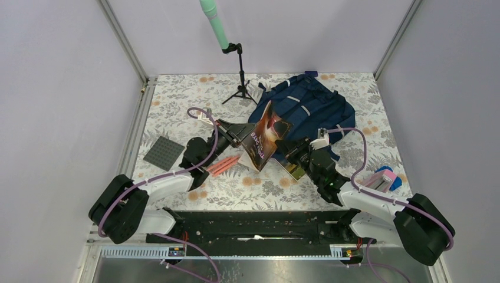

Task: Pack the student bag
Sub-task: Place the student bag at the center of the board, then place the book in the student bag.

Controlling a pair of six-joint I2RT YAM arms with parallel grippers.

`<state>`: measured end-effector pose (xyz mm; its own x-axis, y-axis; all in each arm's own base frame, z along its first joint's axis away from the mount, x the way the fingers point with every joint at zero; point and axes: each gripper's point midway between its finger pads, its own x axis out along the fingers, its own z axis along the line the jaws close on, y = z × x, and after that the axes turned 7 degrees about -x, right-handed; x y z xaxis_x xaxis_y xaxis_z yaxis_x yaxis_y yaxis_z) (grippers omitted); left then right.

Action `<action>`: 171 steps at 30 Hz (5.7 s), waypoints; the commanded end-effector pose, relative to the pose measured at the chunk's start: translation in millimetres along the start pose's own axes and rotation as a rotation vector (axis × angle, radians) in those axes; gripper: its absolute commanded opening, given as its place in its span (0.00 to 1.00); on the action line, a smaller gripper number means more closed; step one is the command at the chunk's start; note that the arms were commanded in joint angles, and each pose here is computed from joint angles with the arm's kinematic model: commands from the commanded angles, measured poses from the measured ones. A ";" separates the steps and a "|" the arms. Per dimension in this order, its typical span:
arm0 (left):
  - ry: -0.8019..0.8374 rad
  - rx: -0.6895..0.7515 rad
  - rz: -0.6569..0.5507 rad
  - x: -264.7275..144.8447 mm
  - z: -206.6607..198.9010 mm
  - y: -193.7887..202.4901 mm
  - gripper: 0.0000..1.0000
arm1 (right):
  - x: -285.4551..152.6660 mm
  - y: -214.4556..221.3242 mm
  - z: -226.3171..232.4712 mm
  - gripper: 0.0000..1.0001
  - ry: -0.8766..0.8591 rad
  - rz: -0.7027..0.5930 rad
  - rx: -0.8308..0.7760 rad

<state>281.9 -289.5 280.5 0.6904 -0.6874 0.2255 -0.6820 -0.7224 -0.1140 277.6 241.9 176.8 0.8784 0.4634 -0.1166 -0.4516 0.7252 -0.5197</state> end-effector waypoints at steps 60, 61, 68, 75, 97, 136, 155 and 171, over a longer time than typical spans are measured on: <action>0.332 0.303 0.521 -53.0 -48.2 62.5 0.65 | -86.7 -70.9 176.5 0.00 -0.456 0.014 -0.198; 0.338 0.297 0.520 -54.2 -49.9 62.6 0.56 | -85.3 -69.7 173.9 0.00 -0.446 0.017 -0.201; 0.328 0.293 0.502 -57.8 -48.2 61.6 0.00 | -75.3 -64.1 141.0 0.06 -0.341 0.003 -0.297; 0.366 0.315 0.481 -58.4 -63.8 59.7 0.00 | -72.1 -17.3 136.2 0.70 -0.445 0.206 -0.441; -0.424 0.977 0.395 -32.0 36.9 -27.5 0.96 | -84.2 -131.6 39.3 0.00 0.246 -0.017 -0.574; -0.352 1.823 0.595 73.9 150.3 13.0 0.16 | -155.4 -82.5 -17.4 0.00 0.300 0.123 -0.349; -0.172 1.722 0.387 136.4 -6.3 19.4 0.00 | -112.3 -8.5 -31.8 0.00 0.148 0.316 0.043; -0.089 1.680 0.409 139.2 -22.1 33.4 0.00 | -11.0 -51.6 -7.3 0.00 0.025 -0.018 0.136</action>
<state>363.7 -386.5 228.8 0.6347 -0.6797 -0.3676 -0.0130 0.4662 -0.8846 245.4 195.0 144.4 0.7556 0.5337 -0.3798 -0.6527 0.6624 -0.3676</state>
